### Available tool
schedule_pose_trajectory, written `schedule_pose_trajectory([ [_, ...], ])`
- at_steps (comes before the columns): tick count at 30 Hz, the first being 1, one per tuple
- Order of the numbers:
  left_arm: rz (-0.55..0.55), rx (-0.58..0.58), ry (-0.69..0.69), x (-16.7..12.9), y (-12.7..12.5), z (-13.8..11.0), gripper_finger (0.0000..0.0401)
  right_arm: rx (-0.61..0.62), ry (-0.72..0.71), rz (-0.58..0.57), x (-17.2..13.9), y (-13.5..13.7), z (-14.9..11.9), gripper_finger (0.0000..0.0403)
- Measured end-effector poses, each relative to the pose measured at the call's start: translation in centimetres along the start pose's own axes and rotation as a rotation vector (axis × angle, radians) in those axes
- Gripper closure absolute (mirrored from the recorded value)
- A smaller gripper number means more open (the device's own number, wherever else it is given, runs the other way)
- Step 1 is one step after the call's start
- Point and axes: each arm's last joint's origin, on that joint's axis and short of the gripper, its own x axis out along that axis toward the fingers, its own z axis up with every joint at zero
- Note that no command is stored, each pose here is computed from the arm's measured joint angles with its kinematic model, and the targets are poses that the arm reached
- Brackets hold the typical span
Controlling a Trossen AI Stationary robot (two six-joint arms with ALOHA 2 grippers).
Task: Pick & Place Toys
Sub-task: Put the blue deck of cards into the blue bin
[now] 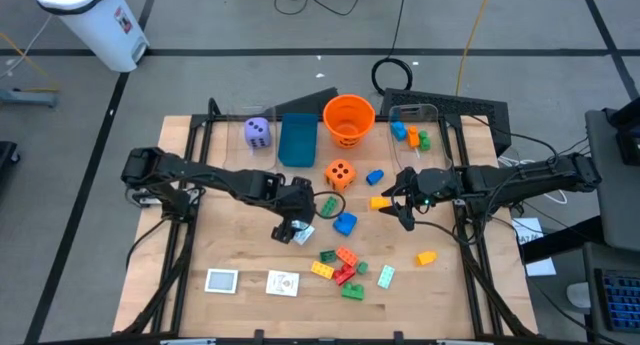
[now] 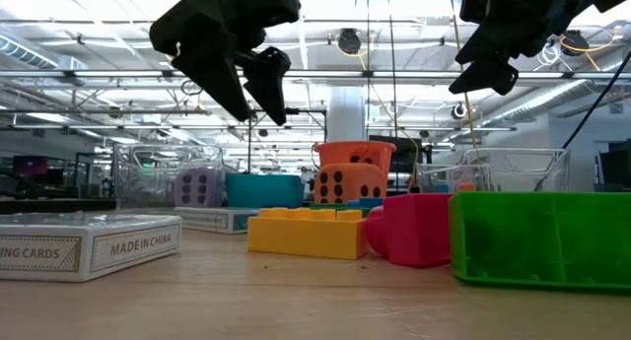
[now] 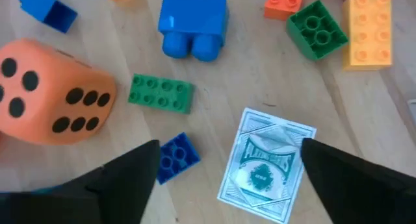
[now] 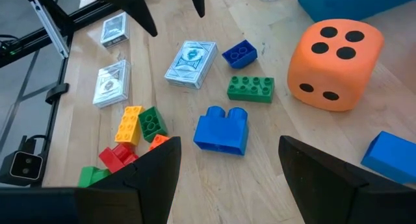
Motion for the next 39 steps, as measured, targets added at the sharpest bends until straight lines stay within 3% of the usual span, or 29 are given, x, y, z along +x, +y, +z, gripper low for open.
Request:
schedule_pose_trajectory([
  [11,-0.059,0.023,0.009,0.8,-0.2,0.0,0.0004,0.0,0.0,-0.001,0.0,0.0,0.0,0.0152],
  [30,-0.181,0.191,0.177,5.8,-2.4,-1.0,0.0001,0.009,0.003,0.0,0.0,0.0,-0.1,0.0152],
  [39,-0.191,0.189,0.219,7.6,-2.4,-1.5,0.0001,0.016,0.003,0.001,0.0,0.0,-0.1,0.0152],
])
